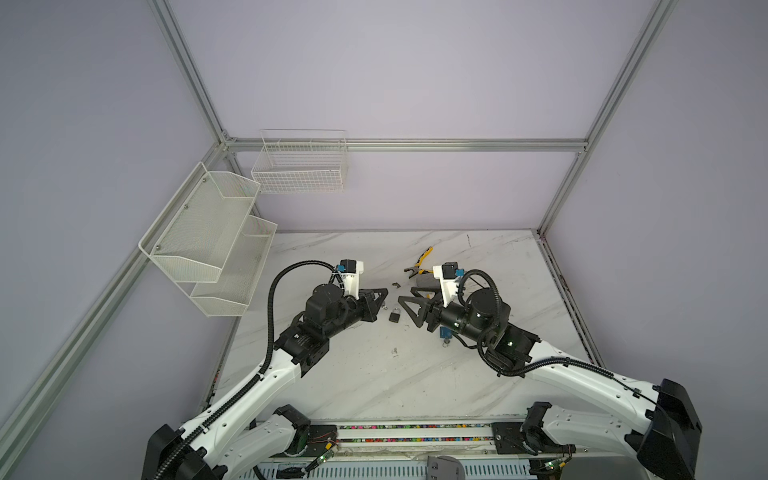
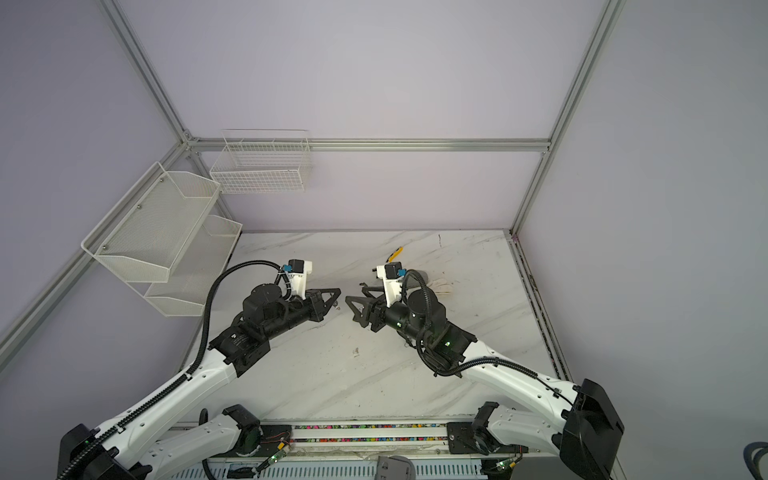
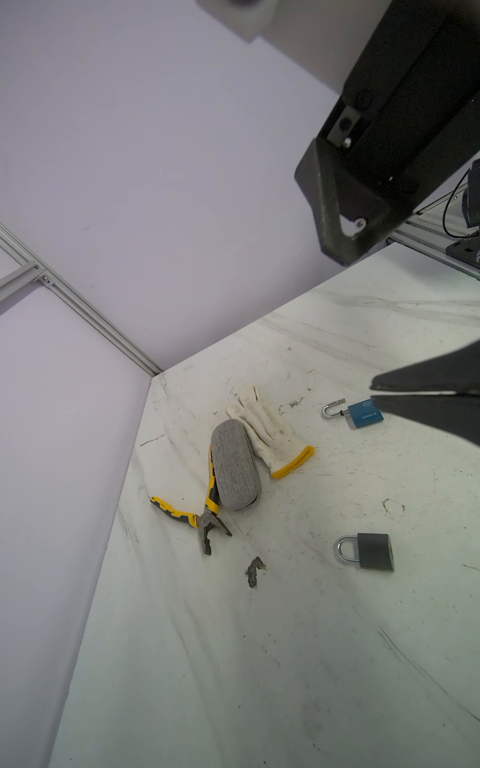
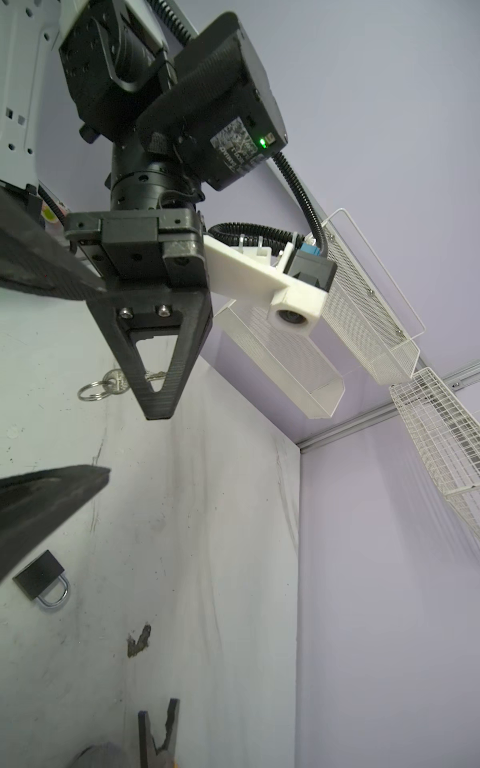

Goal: Unlock with the key

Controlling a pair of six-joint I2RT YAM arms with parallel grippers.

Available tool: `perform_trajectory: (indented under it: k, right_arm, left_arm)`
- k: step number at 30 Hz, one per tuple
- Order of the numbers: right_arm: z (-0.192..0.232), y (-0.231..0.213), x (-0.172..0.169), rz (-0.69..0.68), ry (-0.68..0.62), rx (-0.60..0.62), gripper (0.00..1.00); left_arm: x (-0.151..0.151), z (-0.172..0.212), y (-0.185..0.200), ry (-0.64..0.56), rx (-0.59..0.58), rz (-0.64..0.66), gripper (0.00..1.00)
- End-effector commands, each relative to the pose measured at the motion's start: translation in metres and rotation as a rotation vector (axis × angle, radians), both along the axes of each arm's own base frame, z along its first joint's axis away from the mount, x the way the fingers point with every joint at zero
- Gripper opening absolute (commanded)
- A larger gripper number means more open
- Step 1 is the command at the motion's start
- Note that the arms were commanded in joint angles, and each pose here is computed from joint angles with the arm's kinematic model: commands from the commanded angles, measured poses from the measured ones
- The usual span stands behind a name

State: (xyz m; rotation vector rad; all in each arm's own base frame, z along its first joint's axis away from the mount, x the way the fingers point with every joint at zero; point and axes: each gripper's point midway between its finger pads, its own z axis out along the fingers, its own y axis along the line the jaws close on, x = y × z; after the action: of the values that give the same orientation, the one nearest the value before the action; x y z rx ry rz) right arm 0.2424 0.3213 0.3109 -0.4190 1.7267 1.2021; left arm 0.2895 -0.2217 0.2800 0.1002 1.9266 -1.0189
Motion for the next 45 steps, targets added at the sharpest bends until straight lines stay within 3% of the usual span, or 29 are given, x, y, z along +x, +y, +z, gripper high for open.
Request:
perform_trajectory:
  k: [1, 10, 20, 45]
  right_arm:
    - [-0.004, 0.000, -0.013, 0.147, 0.083, 0.049, 0.65]
    - [0.006, -0.012, -0.009, 0.293, 0.156, 0.177, 0.61]
    - [0.020, -0.010, -0.014, 0.375, 0.155, 0.295, 0.52]
    - [0.027, 0.000, -0.006, 0.422, 0.139, 0.338, 0.31]
  left_arm:
    - [0.001, 0.062, -0.007, -0.188, -0.084, -0.036, 0.00]
    - [-0.004, 0.080, -0.024, -0.264, -0.136, -0.118, 0.00]
    - [-0.009, 0.091, -0.033, -0.314, -0.169, -0.155, 0.00]
    - [-0.015, 0.107, -0.054, -0.363, -0.217, -0.236, 0.00]
